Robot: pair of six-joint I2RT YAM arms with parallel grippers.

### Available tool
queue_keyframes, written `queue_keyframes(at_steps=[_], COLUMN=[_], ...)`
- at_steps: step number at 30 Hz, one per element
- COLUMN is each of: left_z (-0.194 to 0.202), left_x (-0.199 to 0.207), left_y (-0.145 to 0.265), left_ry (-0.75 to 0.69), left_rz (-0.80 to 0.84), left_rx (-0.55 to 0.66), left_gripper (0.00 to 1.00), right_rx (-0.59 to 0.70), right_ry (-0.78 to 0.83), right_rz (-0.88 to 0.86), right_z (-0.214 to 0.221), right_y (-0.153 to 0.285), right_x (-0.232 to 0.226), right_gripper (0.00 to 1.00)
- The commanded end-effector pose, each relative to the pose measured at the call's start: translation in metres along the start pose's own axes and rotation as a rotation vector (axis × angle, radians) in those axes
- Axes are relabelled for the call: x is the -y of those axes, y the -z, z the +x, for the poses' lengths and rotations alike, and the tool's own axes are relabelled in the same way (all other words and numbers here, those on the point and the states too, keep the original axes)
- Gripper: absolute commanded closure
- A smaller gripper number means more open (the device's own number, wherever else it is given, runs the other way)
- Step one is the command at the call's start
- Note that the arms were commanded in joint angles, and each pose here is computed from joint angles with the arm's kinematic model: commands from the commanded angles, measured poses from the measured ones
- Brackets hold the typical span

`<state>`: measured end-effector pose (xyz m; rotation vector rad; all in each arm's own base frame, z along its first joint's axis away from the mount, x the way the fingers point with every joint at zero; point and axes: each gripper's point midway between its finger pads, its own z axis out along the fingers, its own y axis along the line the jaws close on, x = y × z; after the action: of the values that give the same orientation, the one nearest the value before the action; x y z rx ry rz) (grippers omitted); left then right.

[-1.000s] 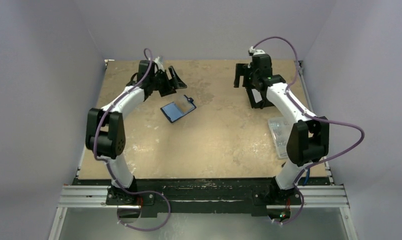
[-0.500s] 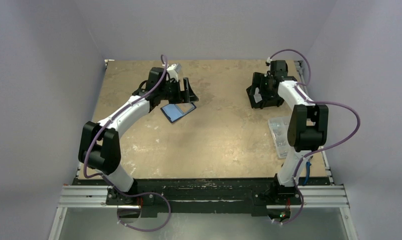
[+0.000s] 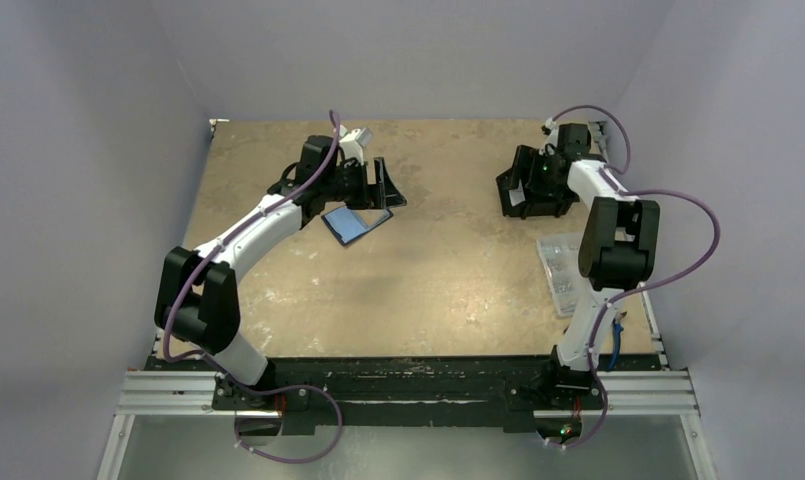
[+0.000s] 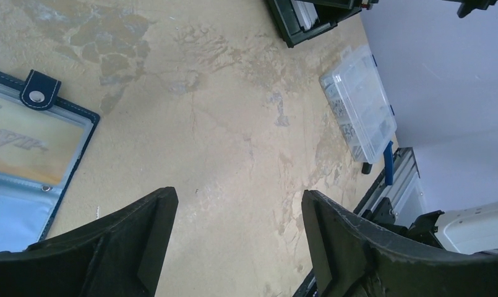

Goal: Put the credit cards into the card holder
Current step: Pick up the credit card from the storage box.

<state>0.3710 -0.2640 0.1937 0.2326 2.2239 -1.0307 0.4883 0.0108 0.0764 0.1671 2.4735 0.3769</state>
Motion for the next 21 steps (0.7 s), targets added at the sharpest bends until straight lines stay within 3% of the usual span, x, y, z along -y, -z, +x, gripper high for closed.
queue_keyframes(at_steps=[1,21], left_z=[-0.011,-0.009], left_x=[0.019,0.017], left_y=[0.010,0.008], left_ry=[-0.032,-0.030], left_rz=[0.061,0.060], left_rx=[0.046,0.040], left_gripper=[0.21,0.21], right_rx=[0.025,0.069], right_ry=[0.031,0.018], right_rz=[-0.097,-0.220], right_z=[-0.015,-0.015], right_y=[0.000,0.019], right_x=[-0.022,-0.048], right_gripper=[0.05,0.20])
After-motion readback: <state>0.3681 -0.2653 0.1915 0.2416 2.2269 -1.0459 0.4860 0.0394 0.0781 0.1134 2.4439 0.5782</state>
